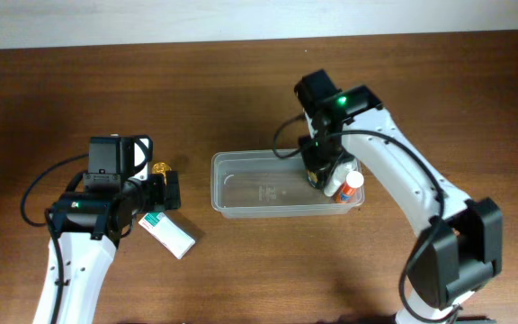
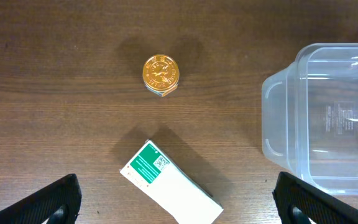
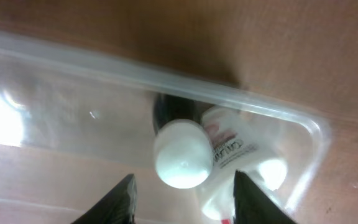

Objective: Pack container
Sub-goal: 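Lower the dark bottle into the container's right end and release, then grasp the gold-lidded jar with the left gripper and drop it in the container, then grasp the white-green medicine box with the left gripper and lay it in the container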

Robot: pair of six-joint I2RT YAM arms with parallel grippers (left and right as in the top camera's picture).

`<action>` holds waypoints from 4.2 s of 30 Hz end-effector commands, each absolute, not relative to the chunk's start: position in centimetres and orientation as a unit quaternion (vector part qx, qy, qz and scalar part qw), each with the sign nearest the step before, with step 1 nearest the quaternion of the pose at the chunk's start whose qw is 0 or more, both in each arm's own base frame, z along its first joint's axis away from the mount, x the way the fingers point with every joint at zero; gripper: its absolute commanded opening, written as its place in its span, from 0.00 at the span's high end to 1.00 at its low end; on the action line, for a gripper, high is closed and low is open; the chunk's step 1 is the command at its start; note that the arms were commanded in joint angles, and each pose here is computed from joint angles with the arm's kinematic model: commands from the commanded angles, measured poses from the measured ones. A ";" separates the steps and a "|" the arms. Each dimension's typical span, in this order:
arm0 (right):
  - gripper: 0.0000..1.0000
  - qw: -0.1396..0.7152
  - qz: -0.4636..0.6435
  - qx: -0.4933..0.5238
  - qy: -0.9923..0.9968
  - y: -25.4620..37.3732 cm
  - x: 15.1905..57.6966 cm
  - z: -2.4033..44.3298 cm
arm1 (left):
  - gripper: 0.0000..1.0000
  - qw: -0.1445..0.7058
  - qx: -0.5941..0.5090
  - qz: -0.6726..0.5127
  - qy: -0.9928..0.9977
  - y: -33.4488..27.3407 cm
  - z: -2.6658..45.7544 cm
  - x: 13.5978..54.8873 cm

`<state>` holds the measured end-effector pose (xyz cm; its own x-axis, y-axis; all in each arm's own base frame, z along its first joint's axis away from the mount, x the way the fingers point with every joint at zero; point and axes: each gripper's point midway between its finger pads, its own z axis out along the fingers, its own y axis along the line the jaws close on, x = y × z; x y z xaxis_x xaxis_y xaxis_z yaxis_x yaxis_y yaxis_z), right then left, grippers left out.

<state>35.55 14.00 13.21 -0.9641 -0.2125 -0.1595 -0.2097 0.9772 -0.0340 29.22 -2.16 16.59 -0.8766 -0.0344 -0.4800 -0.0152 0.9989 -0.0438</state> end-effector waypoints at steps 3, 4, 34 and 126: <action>0.33 0.304 0.049 -0.005 0.951 10.3 38.1 30.1 | 0.01 0.257 -0.018 -0.024 0.966 -2.2 17.2 29.7; 0.30 0.314 0.050 0.011 0.948 9.2 38.0 30.9 | 0.01 0.257 -0.018 -0.024 0.966 -2.2 17.2 29.7; 0.16 0.105 0.044 0.148 0.982 -4.5 31.1 20.2 | 0.25 0.025 -0.098 -0.005 0.995 -0.5 1.0 38.7; 0.16 0.103 0.042 0.145 0.983 -4.6 31.0 20.0 | 0.00 -0.001 -0.435 -0.020 0.900 -2.0 3.6 24.7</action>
